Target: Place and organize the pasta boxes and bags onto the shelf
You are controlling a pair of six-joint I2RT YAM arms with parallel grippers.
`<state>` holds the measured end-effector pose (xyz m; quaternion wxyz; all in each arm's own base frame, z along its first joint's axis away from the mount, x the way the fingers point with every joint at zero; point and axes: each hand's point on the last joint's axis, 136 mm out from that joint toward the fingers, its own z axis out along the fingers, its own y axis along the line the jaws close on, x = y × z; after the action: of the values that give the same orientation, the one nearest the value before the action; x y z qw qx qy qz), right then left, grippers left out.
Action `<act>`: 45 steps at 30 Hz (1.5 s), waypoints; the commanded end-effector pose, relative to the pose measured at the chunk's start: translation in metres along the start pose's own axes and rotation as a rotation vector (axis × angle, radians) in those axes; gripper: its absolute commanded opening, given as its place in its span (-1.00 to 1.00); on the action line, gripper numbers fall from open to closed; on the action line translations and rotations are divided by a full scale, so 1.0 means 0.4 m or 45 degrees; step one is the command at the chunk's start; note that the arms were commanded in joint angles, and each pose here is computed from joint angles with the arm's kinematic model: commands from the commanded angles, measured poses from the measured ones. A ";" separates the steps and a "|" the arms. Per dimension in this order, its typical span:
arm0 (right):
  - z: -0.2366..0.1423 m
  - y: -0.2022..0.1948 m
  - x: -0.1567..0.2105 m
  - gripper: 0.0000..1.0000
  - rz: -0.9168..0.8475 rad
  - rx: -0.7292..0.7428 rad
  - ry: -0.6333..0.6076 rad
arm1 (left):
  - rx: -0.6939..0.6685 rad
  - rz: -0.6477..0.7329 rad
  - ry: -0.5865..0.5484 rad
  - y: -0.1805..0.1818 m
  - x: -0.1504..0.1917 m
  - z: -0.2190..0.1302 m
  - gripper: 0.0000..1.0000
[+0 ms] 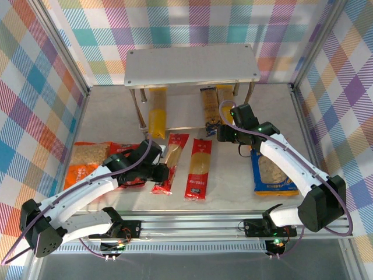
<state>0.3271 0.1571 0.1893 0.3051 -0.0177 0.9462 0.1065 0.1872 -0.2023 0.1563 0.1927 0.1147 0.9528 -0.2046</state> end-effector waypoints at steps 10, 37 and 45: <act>-0.028 0.048 -0.003 0.51 -0.003 -0.094 -0.004 | 0.014 0.028 -0.529 -0.018 -0.364 -0.050 -1.00; -0.049 0.052 -0.019 0.51 -0.027 -0.077 -0.011 | -0.328 -0.075 -0.655 0.133 -0.687 0.157 -1.00; -0.038 0.051 -0.008 0.52 -0.024 -0.076 0.013 | -0.367 -0.117 -0.650 0.167 -0.704 0.191 -1.00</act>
<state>0.3203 0.1711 0.1987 0.2979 -0.0343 0.9455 0.1268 0.4483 -0.2148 0.1316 0.3398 0.0217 0.9369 -0.0788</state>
